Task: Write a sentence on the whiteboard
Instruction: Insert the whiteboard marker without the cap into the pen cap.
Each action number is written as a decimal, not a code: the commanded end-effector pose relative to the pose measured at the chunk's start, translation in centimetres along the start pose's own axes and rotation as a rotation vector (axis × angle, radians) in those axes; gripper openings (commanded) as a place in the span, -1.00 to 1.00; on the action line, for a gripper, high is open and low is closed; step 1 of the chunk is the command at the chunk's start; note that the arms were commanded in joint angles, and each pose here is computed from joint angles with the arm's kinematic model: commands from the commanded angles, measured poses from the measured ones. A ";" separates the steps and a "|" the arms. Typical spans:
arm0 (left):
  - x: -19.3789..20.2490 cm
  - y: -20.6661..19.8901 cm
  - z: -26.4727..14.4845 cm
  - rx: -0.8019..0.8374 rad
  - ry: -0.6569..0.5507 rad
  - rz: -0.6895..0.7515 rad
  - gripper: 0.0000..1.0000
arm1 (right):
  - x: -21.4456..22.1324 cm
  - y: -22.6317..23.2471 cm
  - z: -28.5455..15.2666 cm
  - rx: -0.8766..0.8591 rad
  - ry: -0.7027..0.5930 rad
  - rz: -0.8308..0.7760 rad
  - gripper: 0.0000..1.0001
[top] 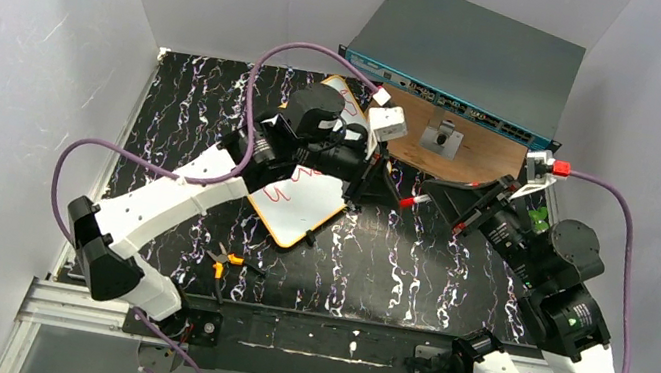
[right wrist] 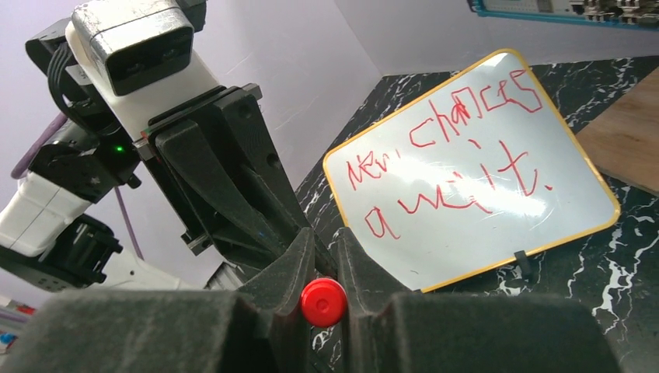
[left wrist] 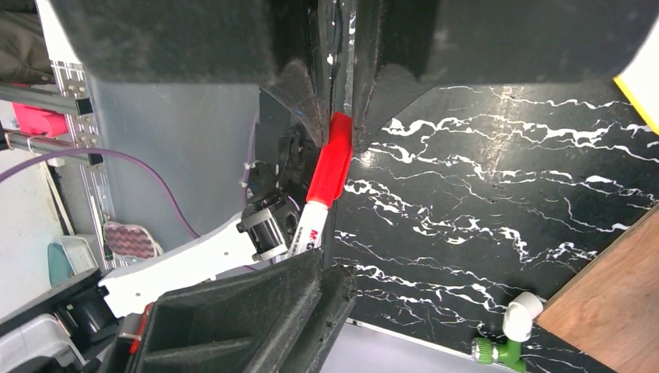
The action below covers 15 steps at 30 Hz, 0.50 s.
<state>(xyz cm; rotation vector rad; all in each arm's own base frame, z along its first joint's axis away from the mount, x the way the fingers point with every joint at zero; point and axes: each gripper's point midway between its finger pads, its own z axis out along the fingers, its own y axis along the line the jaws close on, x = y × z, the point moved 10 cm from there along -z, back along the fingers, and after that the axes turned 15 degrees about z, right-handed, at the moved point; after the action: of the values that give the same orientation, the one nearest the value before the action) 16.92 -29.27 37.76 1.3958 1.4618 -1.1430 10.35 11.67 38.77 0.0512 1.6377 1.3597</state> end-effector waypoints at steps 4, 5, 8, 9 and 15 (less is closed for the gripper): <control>-6.8 1.0 0.9 -0.046 -0.258 0.140 -1.00 | 3.0 -2.1 1.1 0.050 0.223 0.093 -0.97; -7.0 1.2 1.0 -0.049 -0.270 0.142 -1.00 | 3.1 -2.3 1.2 0.056 0.227 0.097 -0.97; -7.5 1.3 1.3 -0.053 -0.294 0.144 -1.00 | 3.4 -2.8 1.6 0.087 0.243 0.115 -0.97; -7.5 1.5 1.4 -0.055 -0.296 0.142 -1.00 | 3.5 -3.0 1.7 0.104 0.249 0.122 -0.97; -7.8 1.6 1.8 -0.087 -0.310 0.153 -1.00 | 4.0 -3.9 3.1 0.163 0.324 0.151 -0.97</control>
<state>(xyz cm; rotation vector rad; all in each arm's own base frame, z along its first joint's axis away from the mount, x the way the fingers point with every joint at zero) 19.64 -31.56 38.70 1.2864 1.4901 -1.1142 13.09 12.93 36.91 0.1559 1.7415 1.2993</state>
